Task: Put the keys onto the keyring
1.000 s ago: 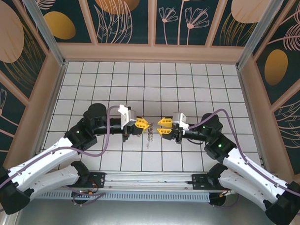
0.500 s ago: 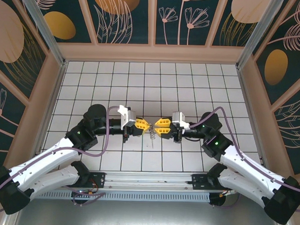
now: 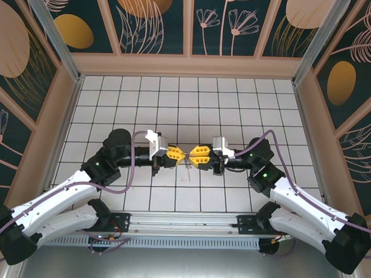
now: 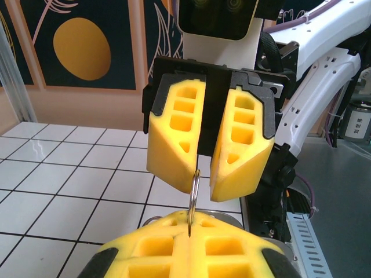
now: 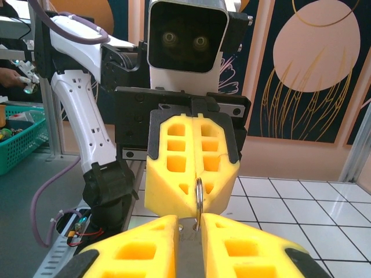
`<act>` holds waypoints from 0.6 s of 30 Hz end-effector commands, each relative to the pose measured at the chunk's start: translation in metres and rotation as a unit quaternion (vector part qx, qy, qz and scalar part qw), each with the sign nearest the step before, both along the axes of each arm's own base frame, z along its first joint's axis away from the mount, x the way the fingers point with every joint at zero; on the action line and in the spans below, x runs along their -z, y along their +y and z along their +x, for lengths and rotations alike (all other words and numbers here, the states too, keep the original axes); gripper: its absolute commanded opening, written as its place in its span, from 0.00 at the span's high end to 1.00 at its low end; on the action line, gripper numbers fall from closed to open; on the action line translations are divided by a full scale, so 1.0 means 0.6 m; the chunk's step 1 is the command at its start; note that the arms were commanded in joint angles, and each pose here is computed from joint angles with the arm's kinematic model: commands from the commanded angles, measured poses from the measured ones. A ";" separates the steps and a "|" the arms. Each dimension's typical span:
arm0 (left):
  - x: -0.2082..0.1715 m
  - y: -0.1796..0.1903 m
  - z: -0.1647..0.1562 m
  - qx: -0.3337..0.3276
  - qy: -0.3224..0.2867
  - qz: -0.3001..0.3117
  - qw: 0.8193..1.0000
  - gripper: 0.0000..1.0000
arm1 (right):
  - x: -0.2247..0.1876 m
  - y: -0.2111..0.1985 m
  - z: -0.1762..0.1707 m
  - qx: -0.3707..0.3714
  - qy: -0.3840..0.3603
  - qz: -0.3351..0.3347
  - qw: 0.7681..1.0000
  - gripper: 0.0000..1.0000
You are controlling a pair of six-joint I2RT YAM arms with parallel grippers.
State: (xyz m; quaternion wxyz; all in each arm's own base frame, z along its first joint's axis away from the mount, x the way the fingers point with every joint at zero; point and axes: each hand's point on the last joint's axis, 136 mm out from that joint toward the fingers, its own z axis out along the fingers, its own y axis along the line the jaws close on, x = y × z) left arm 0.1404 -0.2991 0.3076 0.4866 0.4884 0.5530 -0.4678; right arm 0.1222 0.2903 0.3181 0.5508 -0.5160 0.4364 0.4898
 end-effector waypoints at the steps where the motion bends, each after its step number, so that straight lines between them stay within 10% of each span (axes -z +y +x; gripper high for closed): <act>1: -0.013 -0.004 -0.008 0.014 -0.008 -0.017 1.000 1.00 | -0.018 0.003 -0.008 -0.011 -0.012 0.018 1.000 0.82; 18: -0.008 -0.007 -0.005 0.013 -0.005 -0.013 1.000 1.00 | -0.011 0.010 0.007 0.005 -0.011 0.015 1.000 0.87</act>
